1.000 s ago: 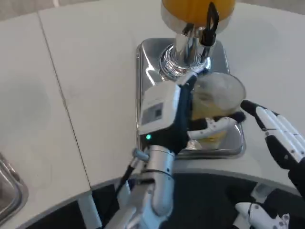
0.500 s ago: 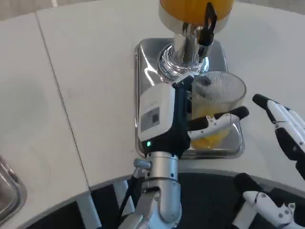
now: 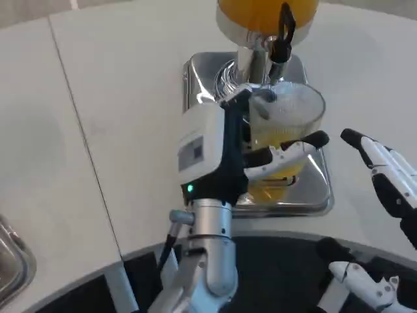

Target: Grasp the cup under the faucet to collect the drink, then remove the cup.

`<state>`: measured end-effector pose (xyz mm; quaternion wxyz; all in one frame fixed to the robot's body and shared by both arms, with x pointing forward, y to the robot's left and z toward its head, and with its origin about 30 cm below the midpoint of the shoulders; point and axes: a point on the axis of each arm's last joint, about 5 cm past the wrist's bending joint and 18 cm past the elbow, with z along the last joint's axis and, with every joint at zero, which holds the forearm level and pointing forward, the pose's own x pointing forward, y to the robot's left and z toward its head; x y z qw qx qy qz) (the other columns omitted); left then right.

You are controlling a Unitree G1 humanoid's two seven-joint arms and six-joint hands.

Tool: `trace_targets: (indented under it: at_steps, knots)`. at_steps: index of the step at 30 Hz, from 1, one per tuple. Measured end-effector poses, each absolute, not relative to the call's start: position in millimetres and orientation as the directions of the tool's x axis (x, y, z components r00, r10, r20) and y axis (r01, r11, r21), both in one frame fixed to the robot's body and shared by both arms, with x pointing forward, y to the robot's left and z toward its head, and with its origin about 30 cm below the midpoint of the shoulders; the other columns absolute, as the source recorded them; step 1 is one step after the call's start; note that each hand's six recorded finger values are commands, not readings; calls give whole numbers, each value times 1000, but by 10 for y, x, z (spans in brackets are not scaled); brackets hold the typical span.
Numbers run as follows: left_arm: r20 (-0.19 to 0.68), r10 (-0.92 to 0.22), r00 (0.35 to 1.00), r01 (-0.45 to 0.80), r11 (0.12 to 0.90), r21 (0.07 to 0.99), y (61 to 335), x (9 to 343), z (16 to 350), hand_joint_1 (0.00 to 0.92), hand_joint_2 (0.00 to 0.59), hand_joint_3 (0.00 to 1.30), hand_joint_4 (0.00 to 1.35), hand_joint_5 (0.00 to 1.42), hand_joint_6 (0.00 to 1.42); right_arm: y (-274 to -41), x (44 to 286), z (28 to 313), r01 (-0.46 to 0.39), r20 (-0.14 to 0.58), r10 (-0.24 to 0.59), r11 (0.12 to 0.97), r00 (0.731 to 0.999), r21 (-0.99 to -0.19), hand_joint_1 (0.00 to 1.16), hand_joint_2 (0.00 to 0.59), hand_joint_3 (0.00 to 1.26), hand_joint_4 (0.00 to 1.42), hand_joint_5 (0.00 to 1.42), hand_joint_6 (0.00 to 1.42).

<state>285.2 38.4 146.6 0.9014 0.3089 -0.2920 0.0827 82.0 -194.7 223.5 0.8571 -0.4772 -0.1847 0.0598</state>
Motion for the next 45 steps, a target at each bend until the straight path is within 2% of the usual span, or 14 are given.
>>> trace_targets:
  at_steps: [3, 16, 23, 30, 35, 45]
  knots:
    - [569, 0, 822, -360, 774, 521, 544, 2854, 1407, 700, 0, 1092, 1225, 1424, 1424, -1942, 826, 2237, 70, 262, 287, 541, 922, -838, 421, 393, 0, 0, 2, 126]
    - [581, 23, 814, -423, 709, 565, 866, 2814, 1321, 715, 0, 1094, 1227, 1424, 1424, -1897, 862, 2244, 45, 266, 335, 543, 904, -838, 415, 397, 0, 0, 3, 139]
    - [632, 113, 767, -534, 657, 532, 1238, 2848, 1441, 719, 0, 1094, 1226, 1424, 1424, -1885, 868, 2240, 41, 262, 343, 537, 902, -843, 414, 397, 0, 0, 3, 142]
    - [614, 147, 776, -567, 588, 576, 1561, 2748, 1344, 723, 0, 1094, 1227, 1424, 1424, -1864, 874, 2237, 39, 264, 353, 532, 898, -846, 413, 397, 0, 0, 3, 142]
    - [616, 155, 773, -574, 585, 573, 1665, 2633, 1323, 729, 0, 1096, 1227, 1424, 1424, -1849, 867, 2230, 39, 267, 362, 531, 893, -847, 413, 397, 0, 0, 3, 142]
    - [635, 182, 751, -586, 626, 514, 1711, 2508, 1425, 733, 0, 1104, 1239, 1424, 1424, -1834, 865, 2222, 38, 271, 363, 538, 891, -842, 416, 395, 0, 0, 3, 143]
